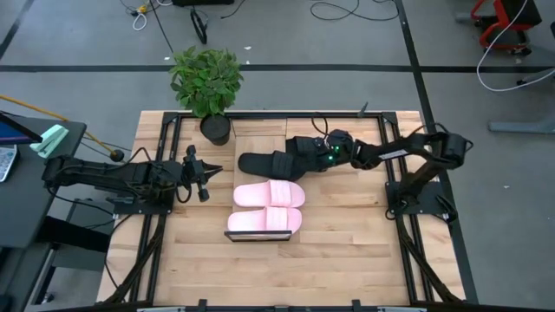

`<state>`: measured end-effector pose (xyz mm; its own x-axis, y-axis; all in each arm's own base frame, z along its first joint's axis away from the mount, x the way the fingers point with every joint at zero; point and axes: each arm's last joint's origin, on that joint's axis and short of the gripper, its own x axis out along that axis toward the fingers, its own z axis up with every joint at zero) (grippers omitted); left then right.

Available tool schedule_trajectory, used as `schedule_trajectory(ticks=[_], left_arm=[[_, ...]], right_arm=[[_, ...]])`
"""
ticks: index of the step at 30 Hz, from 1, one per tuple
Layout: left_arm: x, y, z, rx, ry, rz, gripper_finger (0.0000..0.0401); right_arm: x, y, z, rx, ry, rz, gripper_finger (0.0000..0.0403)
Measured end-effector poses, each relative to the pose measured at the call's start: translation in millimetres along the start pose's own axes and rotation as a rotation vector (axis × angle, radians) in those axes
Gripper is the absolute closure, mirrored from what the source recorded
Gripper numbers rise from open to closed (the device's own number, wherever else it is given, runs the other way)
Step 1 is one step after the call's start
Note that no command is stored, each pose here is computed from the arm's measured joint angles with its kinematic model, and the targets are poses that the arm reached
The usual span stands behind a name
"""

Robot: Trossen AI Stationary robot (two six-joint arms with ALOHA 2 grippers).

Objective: Pick and place slides into the shelf
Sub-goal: Put the bottom black slipper on the shelf, then put the black slipper on the shelf

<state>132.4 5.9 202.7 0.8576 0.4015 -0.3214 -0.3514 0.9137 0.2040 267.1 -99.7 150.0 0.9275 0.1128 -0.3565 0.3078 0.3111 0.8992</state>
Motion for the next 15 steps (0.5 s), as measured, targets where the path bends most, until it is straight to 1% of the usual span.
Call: schedule_trajectory(ticks=[4, 6, 11, 15], left_arm=[[0.0, 0.0, -0.2, 0.001, 0.002, 0.000, 0.0366], [0.0, 0.0, -0.3, 0.001, 0.003, 0.000, 0.0368], [0.0, 0.0, -0.3, 0.001, 0.003, 0.000, 0.0373], [0.0, 0.0, -0.3, 0.002, 0.003, 0.000, 0.0369]], right_arm=[[-11.9, 7.8, -1.5, -0.026, 0.005, -0.041, 0.0307], [-21.6, 11.0, 0.9, -0.056, -0.032, -0.085, 0.0307], [-53.8, 12.2, 11.9, -0.113, -0.195, -0.270, 0.0307], [-70.8, 1.1, 17.5, -0.085, -0.221, -0.400, 0.0307]])
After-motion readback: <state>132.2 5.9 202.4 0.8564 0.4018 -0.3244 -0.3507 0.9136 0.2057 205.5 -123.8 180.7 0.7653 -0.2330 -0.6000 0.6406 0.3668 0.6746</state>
